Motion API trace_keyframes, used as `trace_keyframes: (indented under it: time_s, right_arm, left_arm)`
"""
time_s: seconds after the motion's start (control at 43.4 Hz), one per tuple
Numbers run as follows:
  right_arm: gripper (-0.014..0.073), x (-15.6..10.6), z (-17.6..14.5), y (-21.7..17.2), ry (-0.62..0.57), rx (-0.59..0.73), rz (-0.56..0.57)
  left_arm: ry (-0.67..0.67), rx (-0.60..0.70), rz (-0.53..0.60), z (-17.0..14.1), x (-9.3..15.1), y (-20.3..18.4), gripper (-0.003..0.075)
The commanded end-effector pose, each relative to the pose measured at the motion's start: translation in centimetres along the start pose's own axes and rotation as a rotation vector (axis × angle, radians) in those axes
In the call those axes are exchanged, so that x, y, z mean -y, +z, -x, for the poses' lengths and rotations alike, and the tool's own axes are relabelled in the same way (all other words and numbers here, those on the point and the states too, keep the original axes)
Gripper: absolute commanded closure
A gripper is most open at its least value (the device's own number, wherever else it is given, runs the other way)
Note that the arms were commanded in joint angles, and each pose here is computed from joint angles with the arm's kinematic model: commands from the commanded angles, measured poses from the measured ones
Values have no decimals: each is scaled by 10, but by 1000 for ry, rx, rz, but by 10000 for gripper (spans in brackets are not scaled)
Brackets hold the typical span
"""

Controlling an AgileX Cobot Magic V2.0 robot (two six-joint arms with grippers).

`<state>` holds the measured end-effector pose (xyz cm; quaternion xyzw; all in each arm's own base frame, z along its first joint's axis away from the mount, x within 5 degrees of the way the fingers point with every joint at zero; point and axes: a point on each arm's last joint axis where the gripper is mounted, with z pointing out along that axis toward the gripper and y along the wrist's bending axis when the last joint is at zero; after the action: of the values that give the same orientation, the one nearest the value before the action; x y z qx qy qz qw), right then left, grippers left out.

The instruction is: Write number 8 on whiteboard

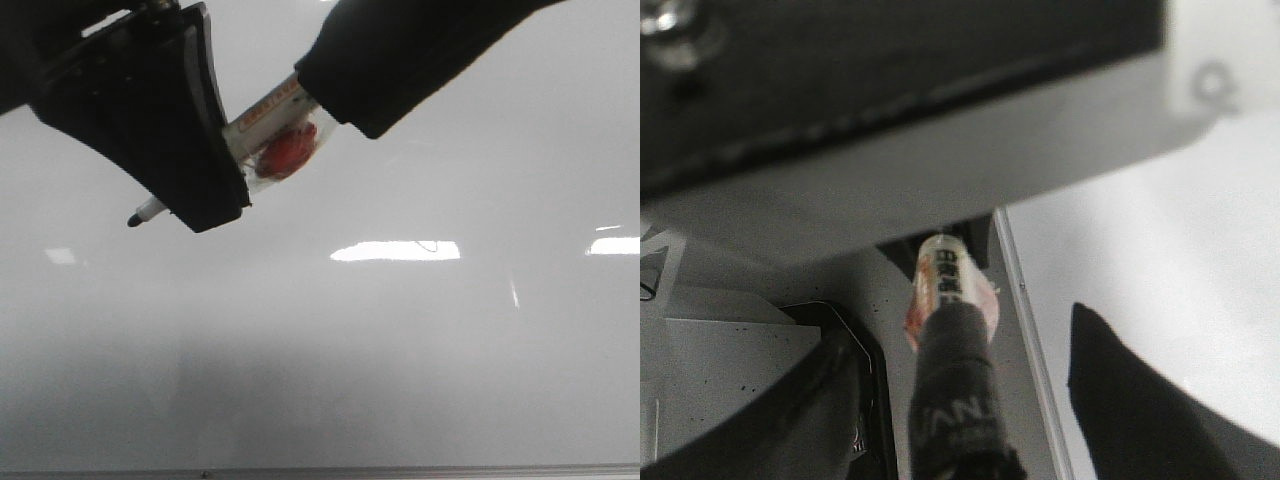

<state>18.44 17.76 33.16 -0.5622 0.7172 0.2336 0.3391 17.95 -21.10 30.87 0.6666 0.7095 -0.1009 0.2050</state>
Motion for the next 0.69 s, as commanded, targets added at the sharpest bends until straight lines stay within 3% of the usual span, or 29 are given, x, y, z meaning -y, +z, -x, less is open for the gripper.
trace_keyframes:
  time_s: [0.0,0.138,0.346,0.369,0.392,0.484,0.668]
  right_arm:
    - [174,1,16,-11,-10,88,-32]
    - [300,1,16,-11,-14,82,-32]
    - [403,1,16,-11,-14,81,-30]
    - [472,1,16,-11,-14,81,-30]
    - [480,1,16,-11,-14,81,-29]
    - [549,0,16,-11,-13,80,-26]
    - [678,-2,14,-11,-14,64,1]
  left_arm:
    - [4,81,39,10,0,-17,741]
    - [4,81,39,10,0,-17,741]
    - [4,81,39,10,0,-17,739]
    - [4,81,39,10,0,-17,736]
    - [4,81,39,10,0,-17,729]
    - [4,82,38,10,1,-17,639]
    - [-15,101,45,11,1,-20,339]
